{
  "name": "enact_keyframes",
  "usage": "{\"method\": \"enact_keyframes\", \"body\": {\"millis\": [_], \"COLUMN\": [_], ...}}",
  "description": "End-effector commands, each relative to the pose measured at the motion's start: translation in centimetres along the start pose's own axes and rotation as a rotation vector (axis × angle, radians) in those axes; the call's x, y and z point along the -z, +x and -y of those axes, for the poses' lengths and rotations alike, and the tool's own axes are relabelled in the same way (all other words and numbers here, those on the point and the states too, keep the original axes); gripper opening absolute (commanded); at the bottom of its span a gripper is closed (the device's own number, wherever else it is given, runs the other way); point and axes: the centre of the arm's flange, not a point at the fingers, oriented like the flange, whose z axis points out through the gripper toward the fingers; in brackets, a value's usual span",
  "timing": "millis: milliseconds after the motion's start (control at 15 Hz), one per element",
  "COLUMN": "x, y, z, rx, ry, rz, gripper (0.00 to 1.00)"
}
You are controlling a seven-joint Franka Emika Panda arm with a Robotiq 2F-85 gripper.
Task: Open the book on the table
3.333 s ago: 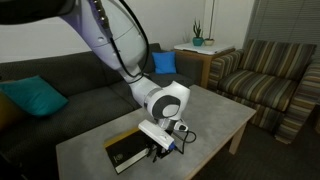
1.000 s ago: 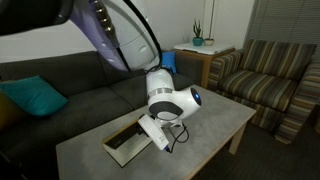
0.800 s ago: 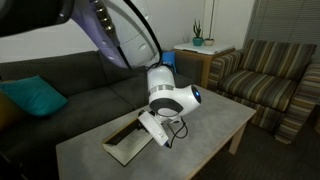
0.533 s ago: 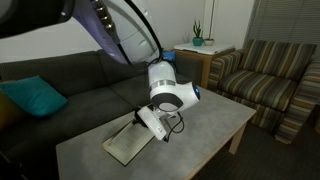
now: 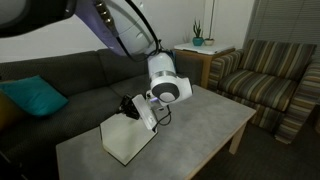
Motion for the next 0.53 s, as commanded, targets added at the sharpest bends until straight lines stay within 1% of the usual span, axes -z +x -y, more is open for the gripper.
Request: {"method": "enact_keyframes", "body": {"millis": [0,200,267,333,400,467], "x": [-0.3,-1.2,-1.5,-2.0,-2.3,-2.3], "y": [3.4,4.5,4.6,4.7,4.4,4.0], "z": [-2.0,-3.3,-4.0,-4.8,-5.0,-5.1], "rx": [-0.021,-0.013,-0.021,-0.055,-0.072,-0.098], "ry": [0.031,0.037,0.072,0.076,0.044,-0.059], "rz": [0.057,0.084,0.080,0.085,0.095,0.111], "gripper": [0.00,0.00,0.00,0.00,0.00,0.00]}}
